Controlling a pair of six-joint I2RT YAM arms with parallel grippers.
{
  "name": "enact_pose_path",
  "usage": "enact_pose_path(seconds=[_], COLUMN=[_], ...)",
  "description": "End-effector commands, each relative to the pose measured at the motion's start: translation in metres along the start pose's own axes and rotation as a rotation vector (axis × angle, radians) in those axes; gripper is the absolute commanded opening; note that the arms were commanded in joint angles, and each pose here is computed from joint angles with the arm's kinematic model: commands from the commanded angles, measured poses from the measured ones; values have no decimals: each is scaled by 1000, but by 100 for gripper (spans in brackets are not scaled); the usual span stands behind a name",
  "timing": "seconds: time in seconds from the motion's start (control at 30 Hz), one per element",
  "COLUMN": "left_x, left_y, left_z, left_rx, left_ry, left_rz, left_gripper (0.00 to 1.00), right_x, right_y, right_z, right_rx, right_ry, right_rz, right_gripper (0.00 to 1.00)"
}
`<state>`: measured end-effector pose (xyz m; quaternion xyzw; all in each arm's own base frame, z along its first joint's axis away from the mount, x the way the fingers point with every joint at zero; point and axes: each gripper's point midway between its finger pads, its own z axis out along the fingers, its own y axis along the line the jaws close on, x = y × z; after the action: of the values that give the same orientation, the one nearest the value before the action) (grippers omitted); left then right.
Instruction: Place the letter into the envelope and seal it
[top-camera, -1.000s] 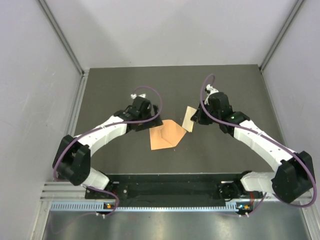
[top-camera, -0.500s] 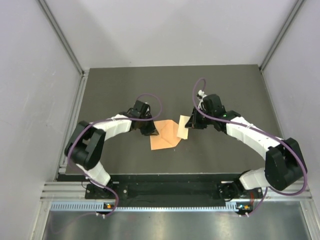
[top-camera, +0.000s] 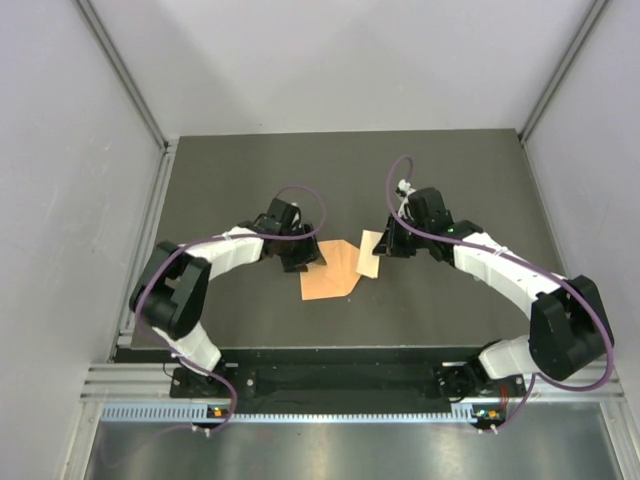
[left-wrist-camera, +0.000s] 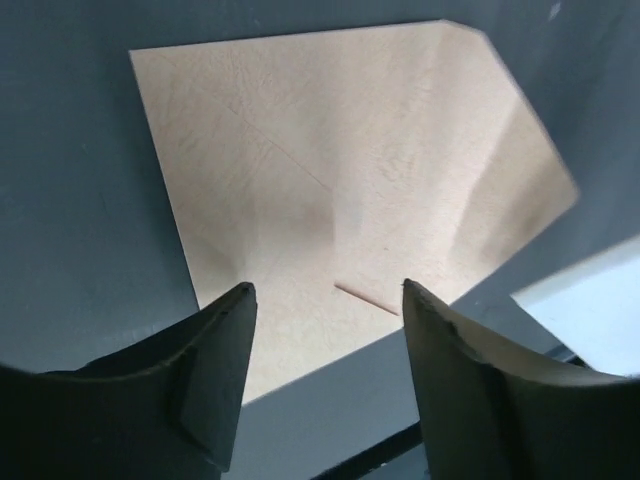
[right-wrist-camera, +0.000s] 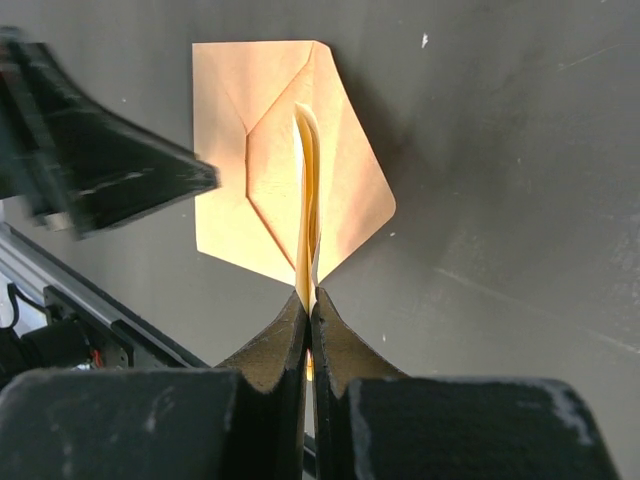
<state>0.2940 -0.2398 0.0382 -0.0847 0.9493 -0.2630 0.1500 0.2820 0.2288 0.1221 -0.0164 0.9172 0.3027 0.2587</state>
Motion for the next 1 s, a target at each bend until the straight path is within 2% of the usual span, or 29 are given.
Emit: enact_pose_path(seconds=[0.0, 0.03, 0.1, 0.17, 0.23, 0.37, 0.57, 0.97], left_x=[-39, -47, -51, -60, -56, -45, -32, -19], left_y=[-31, -25, -14, -2, 10, 15, 16, 9], left_z=[-58, -65, -81, -91, -89, -73, -42, -11], left_rx=[34, -8, -49, -88, -108, -82, -50, 34], left_ry=[-200, -253, -309, -370, -366, -297, -194, -100], left_rz=[60, 57, 43, 21, 3, -25, -61, -93], left_gripper=[73, 82, 87, 88, 86, 83, 84, 86], right_x=[-26, -28, -29, -25, -23, -16, -10, 25], right_y=[13, 14, 16, 14, 18, 20, 14, -2], right_z=[-14, -15, -16, -12, -8, 7, 29, 58], right_rx=[-39, -42, -48, -48, -70, -100, -104, -76], right_ry=[-76, -79, -75, -52, -19, 34, 101, 228], right_rz=[-69, -86, -98, -101, -101, -65, -57, -26], right_gripper=[0, 0, 0, 0, 0, 0, 0, 0])
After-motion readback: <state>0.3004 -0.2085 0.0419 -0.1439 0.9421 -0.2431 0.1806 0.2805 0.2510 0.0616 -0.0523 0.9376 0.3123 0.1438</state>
